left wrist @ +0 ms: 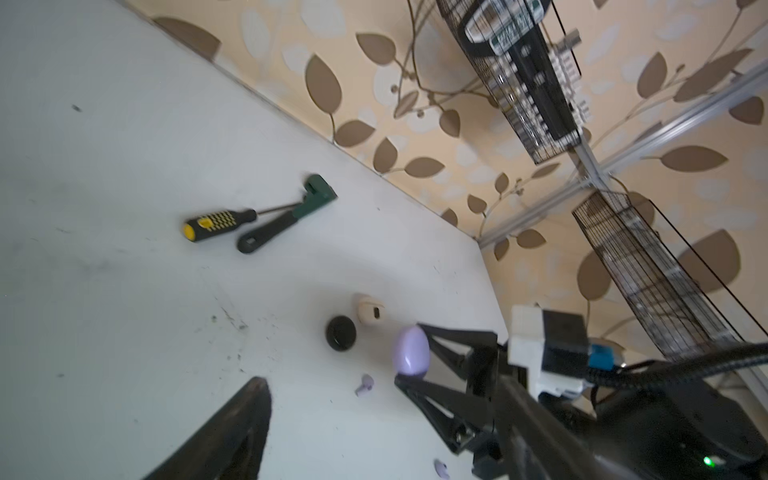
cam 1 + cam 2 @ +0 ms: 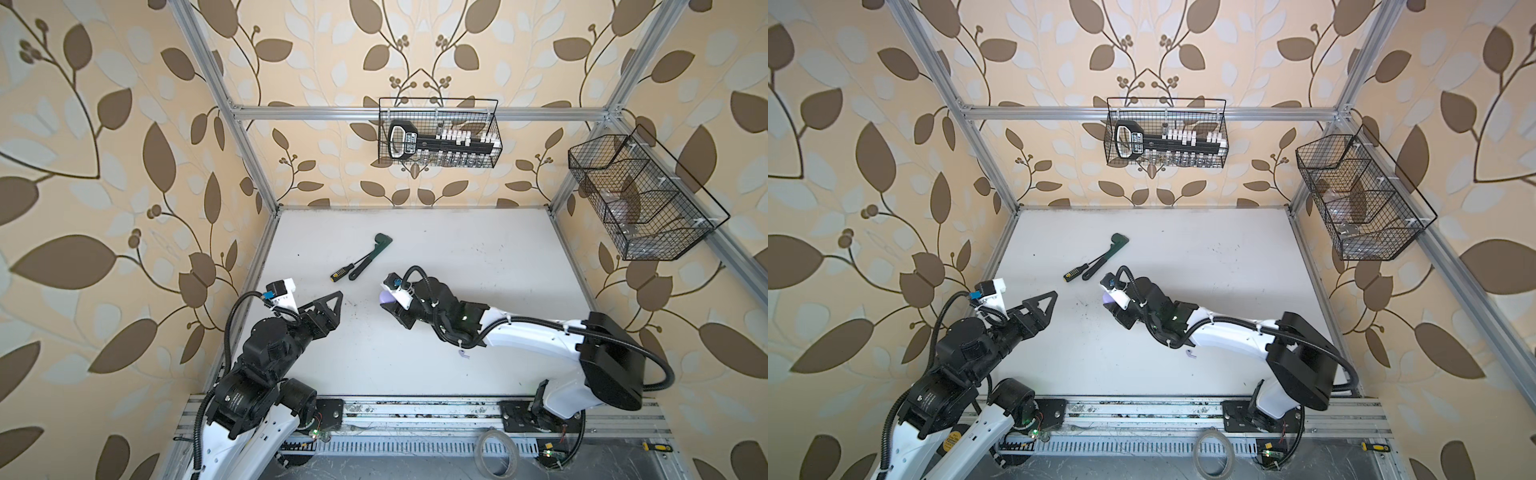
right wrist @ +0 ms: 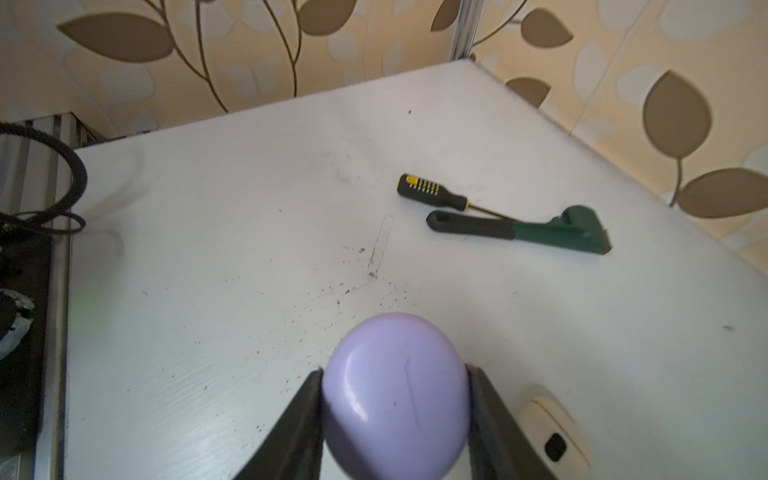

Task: Insert the wireless bluetooth earbuds into the charging case
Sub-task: 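Carry the lavender case toward the left gripper while the left gripper reaches in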

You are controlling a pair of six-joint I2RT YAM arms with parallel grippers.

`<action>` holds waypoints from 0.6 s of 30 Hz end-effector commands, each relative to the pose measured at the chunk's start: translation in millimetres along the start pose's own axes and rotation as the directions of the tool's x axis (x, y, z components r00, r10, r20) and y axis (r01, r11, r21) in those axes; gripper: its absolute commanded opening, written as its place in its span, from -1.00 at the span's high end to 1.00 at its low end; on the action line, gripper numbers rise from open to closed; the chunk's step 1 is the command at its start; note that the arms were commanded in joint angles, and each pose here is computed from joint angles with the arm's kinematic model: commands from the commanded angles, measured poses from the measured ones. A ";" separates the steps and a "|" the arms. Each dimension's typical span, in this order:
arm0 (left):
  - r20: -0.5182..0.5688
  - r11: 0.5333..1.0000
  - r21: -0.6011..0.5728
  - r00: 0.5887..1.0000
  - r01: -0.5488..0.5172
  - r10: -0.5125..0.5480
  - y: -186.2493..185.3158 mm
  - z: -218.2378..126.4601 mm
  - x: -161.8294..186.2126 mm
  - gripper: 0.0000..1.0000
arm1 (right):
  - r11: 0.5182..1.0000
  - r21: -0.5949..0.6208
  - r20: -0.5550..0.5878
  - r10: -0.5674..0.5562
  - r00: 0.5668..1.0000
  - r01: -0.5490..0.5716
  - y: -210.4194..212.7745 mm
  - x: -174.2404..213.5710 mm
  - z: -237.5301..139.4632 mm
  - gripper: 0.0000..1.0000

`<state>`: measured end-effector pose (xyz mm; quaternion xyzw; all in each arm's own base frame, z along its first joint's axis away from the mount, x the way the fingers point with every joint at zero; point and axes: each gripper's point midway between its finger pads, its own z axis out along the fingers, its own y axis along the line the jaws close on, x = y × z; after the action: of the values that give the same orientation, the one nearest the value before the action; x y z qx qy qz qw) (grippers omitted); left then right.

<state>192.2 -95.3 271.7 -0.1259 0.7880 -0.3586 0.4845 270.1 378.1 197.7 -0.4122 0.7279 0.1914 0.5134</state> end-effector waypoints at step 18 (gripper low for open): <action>-0.316 0.890 0.456 0.933 -0.010 0.172 -89.8 9.3 39.1 -0.27 | 0.935 0.089 0.212 -0.355 0.910 0.344 32.4 -64.2 -66.7 0.39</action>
<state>172.6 -179.6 272.1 0.0514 0.7973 -0.4974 0.3381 219.5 375.9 269.6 -0.4851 0.6074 0.1367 0.6140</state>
